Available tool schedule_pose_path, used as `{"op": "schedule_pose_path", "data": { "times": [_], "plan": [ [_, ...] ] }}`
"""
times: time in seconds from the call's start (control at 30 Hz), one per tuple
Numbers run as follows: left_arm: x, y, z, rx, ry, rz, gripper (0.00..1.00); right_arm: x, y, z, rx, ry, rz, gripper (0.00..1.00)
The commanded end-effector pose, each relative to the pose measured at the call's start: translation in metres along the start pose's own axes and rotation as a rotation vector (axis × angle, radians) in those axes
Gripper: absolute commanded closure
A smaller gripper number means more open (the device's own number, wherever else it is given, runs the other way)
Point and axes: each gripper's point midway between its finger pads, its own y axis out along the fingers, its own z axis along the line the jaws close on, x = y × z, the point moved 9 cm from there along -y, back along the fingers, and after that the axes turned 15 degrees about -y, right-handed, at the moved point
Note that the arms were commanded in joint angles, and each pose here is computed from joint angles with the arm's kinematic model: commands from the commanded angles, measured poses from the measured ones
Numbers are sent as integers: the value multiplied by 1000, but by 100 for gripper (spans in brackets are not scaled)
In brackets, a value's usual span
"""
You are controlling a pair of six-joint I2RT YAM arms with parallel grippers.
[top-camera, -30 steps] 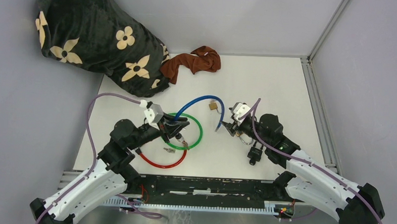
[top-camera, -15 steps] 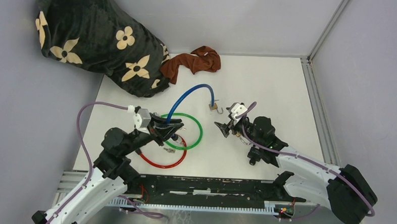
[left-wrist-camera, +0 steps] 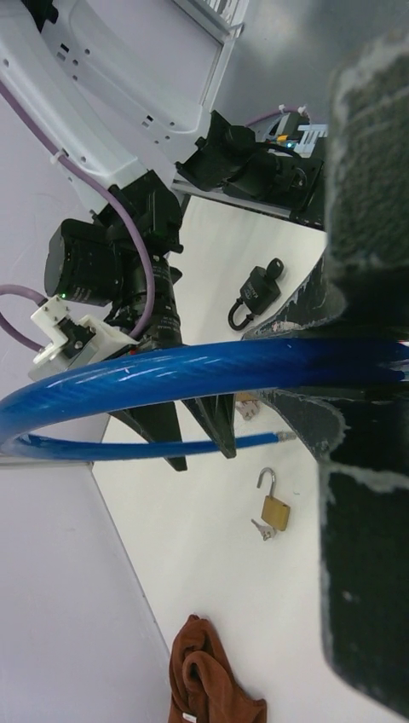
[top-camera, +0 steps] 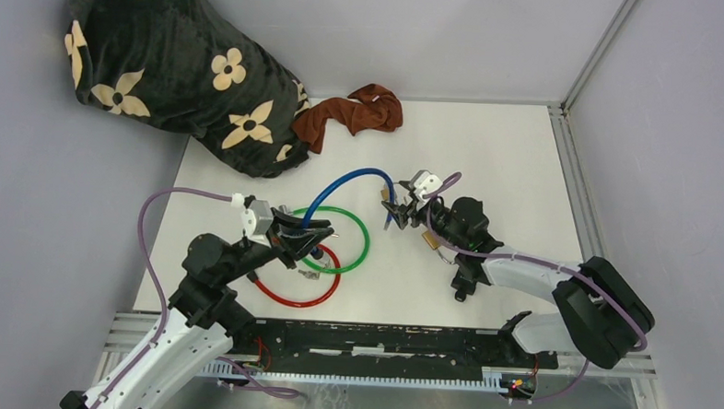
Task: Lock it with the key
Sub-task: Lock the lock.
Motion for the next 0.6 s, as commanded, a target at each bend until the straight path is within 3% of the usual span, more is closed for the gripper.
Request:
{"op": "schedule_pose_path", "data": {
  "times": [0.0,0.27,0.3,0.33,0.43,0.53,0.57],
  "plan": [
    [15,0,-11,-78,21,-63,98,22,19,-5,20,39,-156,38],
    [11,-1,-11,-95,17,-49,98,17,35,-5,3,67,-176,41],
    [11,-1,-10,-94,14,-49,98,17,37,-6,5,69,-175,45],
    [13,-1,-11,-91,9,-63,98,16,39,-5,18,85,-171,66],
    [15,-2,-11,-86,-8,-75,98,18,36,-4,25,102,-170,96],
    [7,-3,-1,-16,-32,-73,96,30,26,-10,30,154,-157,100],
    [1,-5,6,25,-34,-65,91,36,23,-14,25,155,-149,100]
  ]
}}
